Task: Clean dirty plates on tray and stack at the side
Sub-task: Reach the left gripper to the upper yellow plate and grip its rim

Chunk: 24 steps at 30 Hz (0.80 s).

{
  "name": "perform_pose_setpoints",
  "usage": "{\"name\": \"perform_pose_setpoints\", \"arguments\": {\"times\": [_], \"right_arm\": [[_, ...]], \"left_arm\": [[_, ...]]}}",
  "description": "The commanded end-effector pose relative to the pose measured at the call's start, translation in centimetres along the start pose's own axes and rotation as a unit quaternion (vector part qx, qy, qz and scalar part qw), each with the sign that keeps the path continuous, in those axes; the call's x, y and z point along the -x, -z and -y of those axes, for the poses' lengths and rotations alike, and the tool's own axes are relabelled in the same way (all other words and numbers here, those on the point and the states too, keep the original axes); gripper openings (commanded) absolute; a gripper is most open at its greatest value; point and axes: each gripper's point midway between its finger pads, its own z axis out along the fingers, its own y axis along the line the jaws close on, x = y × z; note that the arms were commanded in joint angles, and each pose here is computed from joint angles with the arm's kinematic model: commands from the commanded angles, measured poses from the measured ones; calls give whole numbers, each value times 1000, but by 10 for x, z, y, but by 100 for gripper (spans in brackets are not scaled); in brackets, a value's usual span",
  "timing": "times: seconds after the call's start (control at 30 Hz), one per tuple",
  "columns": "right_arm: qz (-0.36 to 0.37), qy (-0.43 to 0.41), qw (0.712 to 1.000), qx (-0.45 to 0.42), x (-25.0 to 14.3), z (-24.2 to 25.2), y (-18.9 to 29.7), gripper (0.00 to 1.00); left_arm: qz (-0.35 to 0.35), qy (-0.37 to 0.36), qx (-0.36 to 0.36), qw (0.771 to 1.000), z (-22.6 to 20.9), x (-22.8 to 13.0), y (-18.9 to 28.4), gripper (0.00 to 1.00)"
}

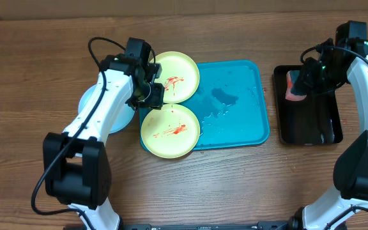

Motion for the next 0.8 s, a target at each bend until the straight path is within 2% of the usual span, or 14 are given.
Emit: {"name": "perform_pose_setpoints", "arguments": {"times": [0.0,0.27,0.47,0.67,0.77], "right_arm": [[7,8,1000,2,0,-3,4,4],[4,14,1000,1,-1,-2,4,4],[1,15,1000,0,-3,-2,4,4],[0,15,1000,0,-3,-2,4,4],[0,15,1000,0,-3,-2,4,4]], "left_arm": [[-10,-15,31,999,-16,1,-17,52],[-28,-128,31,991,-22,2,-41,45],[-66,-130,20,989,-23,-10,-66,33],[-70,-139,-9,988,-14,-13,-68,34],[-71,-137,-26,988,-8,-15,-68,30]]}}
